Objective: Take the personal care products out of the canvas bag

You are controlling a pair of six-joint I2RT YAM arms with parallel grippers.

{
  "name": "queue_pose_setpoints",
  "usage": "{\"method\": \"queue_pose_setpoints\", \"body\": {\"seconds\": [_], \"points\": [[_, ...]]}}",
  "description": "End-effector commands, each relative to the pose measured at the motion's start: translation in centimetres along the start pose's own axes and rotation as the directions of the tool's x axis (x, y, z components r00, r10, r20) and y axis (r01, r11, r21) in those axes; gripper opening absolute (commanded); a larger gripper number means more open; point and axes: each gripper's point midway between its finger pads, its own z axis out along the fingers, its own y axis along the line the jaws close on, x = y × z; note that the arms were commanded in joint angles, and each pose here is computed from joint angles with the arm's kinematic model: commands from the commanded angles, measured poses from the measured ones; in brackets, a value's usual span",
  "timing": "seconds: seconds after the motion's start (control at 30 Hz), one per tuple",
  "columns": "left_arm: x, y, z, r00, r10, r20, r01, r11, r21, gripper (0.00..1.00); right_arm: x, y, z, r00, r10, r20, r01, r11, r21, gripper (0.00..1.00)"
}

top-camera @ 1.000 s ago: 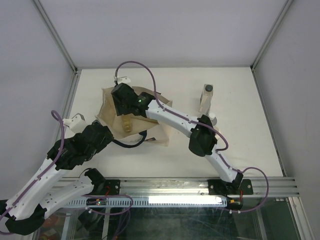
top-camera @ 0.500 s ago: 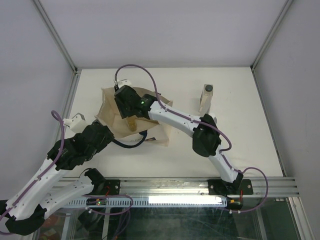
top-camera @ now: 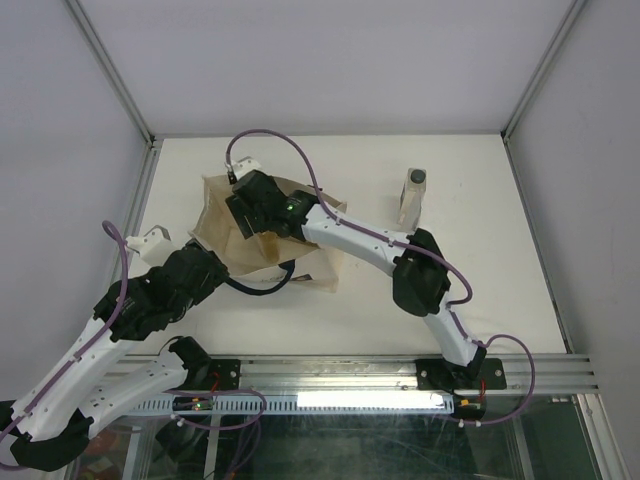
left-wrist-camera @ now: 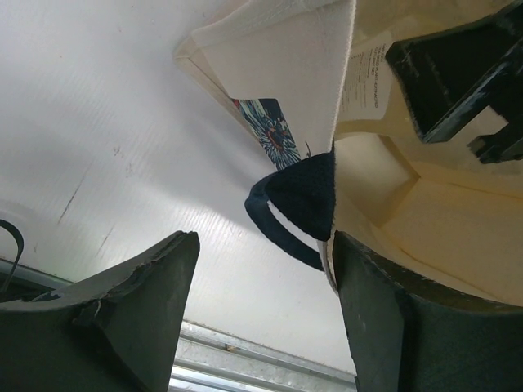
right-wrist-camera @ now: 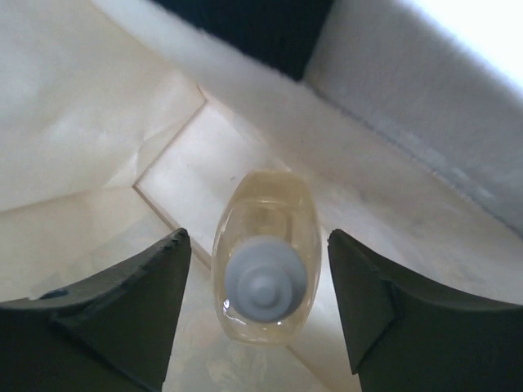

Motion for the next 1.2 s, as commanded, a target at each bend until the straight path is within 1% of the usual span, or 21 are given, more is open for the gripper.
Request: {"method": "queue_pose_setpoints", "body": {"seconds": [0.0, 0.27, 0.4, 0.47, 0.53, 0.63, 0.77, 0.93, 1.0, 1.03, 1.07, 1.17], "points": [[-0.5, -1.1, -0.2, 1.0, -0.003, 0.013, 0.003, 0.999, 0.041, 0.7, -5.4, -0.2, -1.9, 0.99, 0.049, 0.136, -0.051, 0.999, 0.008, 0.73], [-0.6, -1.1, -0.3, 1.0, -0.001, 0.019, 0.0, 0.999, 0.043, 0.7, -4.1, -0.5, -1.1, 0.994, 0.063, 0.091, -0.067, 0.997, 0.042, 0.74], [-0.7, -1.2, -0.3, 1.0, 0.004, 0.019, -0.005, 0.999, 0.042, 0.71, -2.7, -0.4, -0.7, 0.996, 0.075, 0.041, -0.077, 0.996, 0.05, 0.75], [-0.7, -1.2, -0.3, 1.0, 0.007, 0.021, -0.008, 0.999, 0.041, 0.71, -2.0, -0.5, -0.7, 0.996, 0.083, 0.02, -0.084, 0.995, 0.057, 0.76], [-0.7, -1.3, -0.3, 1.0, 0.009, 0.02, -0.01, 0.999, 0.041, 0.71, -1.4, -0.4, -0.4, 0.996, 0.085, 0.003, -0.085, 0.995, 0.055, 0.81], [-0.7, -1.2, -0.2, 1.0, 0.012, 0.02, -0.013, 0.999, 0.04, 0.71, -0.6, -0.4, 0.0, 0.996, 0.084, -0.025, -0.083, 0.995, 0.058, 0.81], [-0.7, -1.3, -0.2, 1.0, 0.013, 0.019, -0.014, 0.999, 0.042, 0.71, -0.2, -0.2, 0.2, 0.995, 0.083, -0.05, -0.08, 0.995, 0.058, 0.71], [-0.6, -1.2, -0.2, 1.0, 0.014, 0.018, -0.014, 0.999, 0.043, 0.71, 0.1, 0.1, 0.5, 0.994, 0.083, -0.066, -0.079, 0.996, 0.049, 0.66], [-0.6, -1.3, -0.2, 1.0, 0.013, 0.017, -0.014, 0.999, 0.044, 0.71, -0.2, 0.1, 0.3, 0.995, 0.079, -0.058, -0.077, 0.996, 0.043, 0.6], [-0.6, -1.3, -0.3, 1.0, 0.012, 0.017, -0.013, 0.999, 0.047, 0.71, -0.6, 0.1, 0.1, 0.996, 0.076, -0.049, -0.074, 0.996, 0.04, 0.55], [-0.6, -1.3, -0.3, 1.0, 0.012, 0.015, -0.012, 0.999, 0.047, 0.71, -1.0, 0.2, -0.1, 0.997, 0.073, -0.036, -0.072, 0.997, 0.035, 0.47], [-0.5, -1.3, -0.3, 1.0, 0.016, 0.01, -0.016, 0.999, 0.048, 0.71, -3.0, 0.3, -1.2, 0.997, 0.072, 0.013, -0.072, 0.997, 0.01, 0.29]]}}
